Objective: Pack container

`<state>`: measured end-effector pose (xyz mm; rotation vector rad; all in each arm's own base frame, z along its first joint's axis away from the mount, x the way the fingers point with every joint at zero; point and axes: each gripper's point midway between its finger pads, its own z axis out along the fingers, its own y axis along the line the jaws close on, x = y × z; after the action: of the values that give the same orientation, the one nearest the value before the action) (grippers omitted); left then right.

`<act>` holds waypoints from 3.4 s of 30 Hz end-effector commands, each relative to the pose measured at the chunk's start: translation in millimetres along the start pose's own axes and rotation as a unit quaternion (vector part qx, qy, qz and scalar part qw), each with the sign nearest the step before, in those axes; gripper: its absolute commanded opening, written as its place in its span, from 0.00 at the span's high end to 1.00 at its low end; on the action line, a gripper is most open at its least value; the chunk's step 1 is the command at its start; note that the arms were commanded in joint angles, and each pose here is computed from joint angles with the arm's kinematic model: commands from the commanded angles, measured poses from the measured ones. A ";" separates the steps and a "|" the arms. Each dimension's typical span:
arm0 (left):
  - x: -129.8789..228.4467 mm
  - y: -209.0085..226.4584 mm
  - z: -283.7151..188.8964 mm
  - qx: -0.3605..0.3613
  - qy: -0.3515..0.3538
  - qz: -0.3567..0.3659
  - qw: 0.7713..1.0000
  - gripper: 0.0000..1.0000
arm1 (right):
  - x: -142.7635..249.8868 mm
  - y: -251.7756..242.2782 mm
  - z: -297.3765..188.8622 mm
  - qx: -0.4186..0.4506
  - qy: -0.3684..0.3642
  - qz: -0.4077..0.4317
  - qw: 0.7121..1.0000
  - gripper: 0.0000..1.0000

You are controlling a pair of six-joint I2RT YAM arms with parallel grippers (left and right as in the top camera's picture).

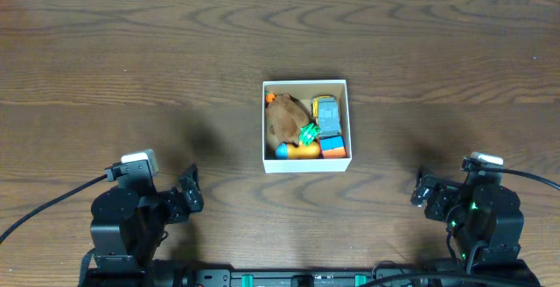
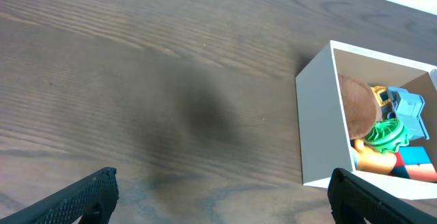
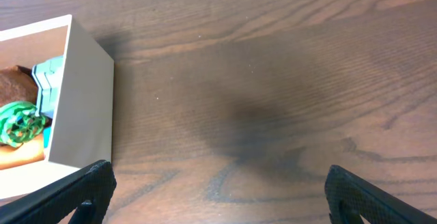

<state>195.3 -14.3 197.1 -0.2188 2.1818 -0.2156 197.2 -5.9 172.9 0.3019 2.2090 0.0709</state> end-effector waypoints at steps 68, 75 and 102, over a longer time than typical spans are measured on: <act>31.9 28.9 21.0 -0.034 -0.082 0.082 0.993 0.03 | -10.9 26.8 47.0 -0.100 -0.276 -0.079 0.953 0.01; 0.4 27.3 45.7 -0.025 -0.215 0.111 0.970 0.02 | -10.9 26.8 47.0 -0.100 -0.276 -0.079 0.953 0.01; 12.8 32.9 72.0 -0.020 -0.236 0.102 0.966 0.02 | -10.9 26.8 47.0 -0.100 -0.276 -0.079 0.953 0.01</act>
<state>243.9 6.9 154.0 -0.0490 1.6820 -0.0083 246.0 12.5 157.7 0.0402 1.6464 0.1082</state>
